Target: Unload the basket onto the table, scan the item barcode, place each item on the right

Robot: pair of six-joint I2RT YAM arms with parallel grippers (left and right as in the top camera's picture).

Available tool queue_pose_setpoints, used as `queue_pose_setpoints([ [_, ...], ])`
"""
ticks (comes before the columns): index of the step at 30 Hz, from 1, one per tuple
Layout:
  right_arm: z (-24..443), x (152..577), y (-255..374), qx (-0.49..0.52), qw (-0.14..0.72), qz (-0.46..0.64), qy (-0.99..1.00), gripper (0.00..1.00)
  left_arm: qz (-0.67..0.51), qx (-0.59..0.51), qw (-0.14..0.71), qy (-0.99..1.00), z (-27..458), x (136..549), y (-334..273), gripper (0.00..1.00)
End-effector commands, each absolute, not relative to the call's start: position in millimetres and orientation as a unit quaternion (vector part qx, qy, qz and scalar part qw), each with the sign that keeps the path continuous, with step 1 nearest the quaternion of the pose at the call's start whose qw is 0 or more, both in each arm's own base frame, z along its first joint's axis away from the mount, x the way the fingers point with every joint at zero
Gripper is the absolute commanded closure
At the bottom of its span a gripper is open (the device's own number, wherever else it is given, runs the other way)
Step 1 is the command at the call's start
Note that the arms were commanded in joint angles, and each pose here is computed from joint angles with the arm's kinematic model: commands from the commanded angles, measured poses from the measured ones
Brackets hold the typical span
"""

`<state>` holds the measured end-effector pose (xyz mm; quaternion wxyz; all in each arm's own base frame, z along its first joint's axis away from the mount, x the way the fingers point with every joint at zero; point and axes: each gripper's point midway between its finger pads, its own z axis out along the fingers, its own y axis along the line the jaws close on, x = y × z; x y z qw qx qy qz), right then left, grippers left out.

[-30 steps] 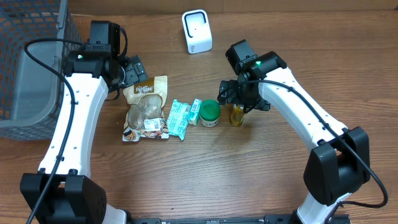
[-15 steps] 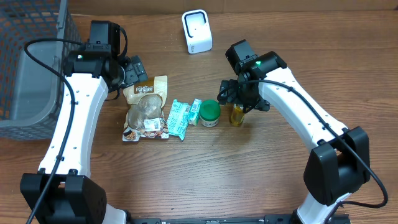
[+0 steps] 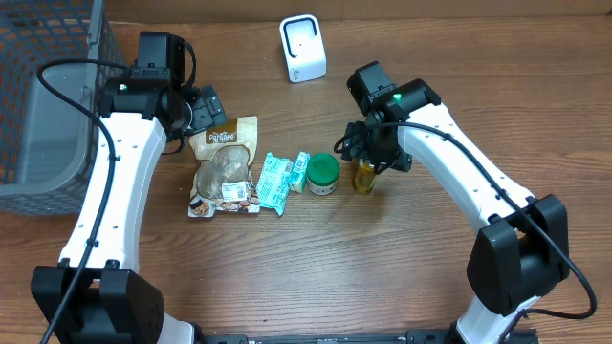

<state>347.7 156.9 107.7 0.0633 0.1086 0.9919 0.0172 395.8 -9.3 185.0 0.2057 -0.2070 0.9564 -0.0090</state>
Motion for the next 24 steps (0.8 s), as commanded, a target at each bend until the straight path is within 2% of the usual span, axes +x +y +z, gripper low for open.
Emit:
queue_pose_setpoints([
  [1, 107.0, 347.6, 155.4, 0.129, 0.066, 0.013, 0.989, 0.19, -0.008, -0.205, 0.215, 0.955, 191.5, 397.6, -9.0, 0.0],
  [6, 107.1, 347.4, 155.4, 0.129, 0.066, 0.013, 0.989, 0.19, -0.008, -0.205, 0.215, 0.955, 191.5, 397.6, -9.0, 0.0],
  [12, 106.8, 345.0, 146.8, 0.171, 0.067, -0.007, 0.983, 0.23, -0.008, -0.205, 0.215, 0.955, 191.5, 397.6, -9.0, 0.0],
  [24, 105.6, 346.1, 147.0, 0.194, 0.068, -0.007, 0.979, 0.28, -0.008, -0.205, 0.215, 0.955, 191.5, 397.6, -9.0, 0.01],
])
